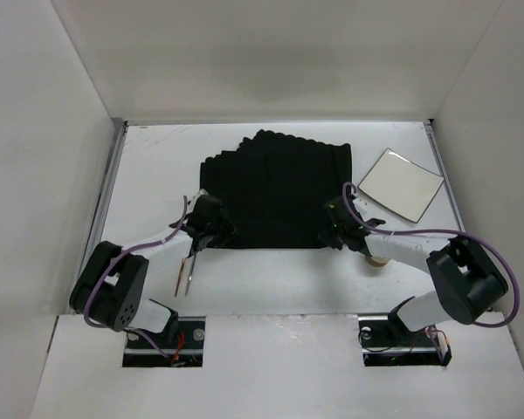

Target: Set the dinner table for one person

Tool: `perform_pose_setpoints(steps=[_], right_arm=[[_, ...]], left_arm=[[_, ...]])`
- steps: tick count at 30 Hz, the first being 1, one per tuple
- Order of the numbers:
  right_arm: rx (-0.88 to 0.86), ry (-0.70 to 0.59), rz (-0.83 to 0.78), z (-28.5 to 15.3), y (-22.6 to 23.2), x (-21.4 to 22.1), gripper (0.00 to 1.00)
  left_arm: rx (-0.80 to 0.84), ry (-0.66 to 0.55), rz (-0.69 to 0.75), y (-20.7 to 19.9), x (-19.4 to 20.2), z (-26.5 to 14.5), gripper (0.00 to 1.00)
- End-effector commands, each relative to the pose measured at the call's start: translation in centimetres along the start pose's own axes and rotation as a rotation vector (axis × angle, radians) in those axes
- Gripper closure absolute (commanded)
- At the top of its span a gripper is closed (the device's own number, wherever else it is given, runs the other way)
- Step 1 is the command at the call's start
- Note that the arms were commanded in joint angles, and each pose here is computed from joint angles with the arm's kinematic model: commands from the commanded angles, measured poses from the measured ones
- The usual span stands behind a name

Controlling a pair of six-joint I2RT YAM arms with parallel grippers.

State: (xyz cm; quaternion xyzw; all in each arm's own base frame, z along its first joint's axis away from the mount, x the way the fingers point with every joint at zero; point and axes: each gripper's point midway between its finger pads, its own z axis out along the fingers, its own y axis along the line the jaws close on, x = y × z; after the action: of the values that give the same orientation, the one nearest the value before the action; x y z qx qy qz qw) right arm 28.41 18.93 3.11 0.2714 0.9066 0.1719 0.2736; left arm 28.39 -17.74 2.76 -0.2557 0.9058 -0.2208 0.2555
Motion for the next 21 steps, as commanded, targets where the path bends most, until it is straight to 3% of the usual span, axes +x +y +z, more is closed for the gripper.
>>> perform_pose_setpoints(steps=[1,7,13,18,21], right_arm=[[0.079,-0.084,0.040,-0.1,-2.0,-1.7,0.79],[0.143,-0.071,0.010,0.5,-1.7,-2.8,0.72],[0.111,-0.154,0.007,-2.5,-0.4,-5.9,0.65],[-0.137,-0.122,-0.057,-6.6,5.8,-7.3,0.46],[-0.246,-0.200,-0.056,-10.6,8.2,-10.2,0.38]], left_arm=[[-0.097,-0.020,-0.024,3.8,-0.1,-0.6,0.69],[-0.131,-0.084,-0.106,5.5,-3.2,-1.9,0.68],[-0.115,-0.117,-0.106,4.9,-5.4,-3.7,0.68],[-0.003,-0.145,-0.056,0.6,-6.5,-5.7,0.66],[0.080,-0.158,-0.012,-3.1,-7.0,-6.9,0.65]])
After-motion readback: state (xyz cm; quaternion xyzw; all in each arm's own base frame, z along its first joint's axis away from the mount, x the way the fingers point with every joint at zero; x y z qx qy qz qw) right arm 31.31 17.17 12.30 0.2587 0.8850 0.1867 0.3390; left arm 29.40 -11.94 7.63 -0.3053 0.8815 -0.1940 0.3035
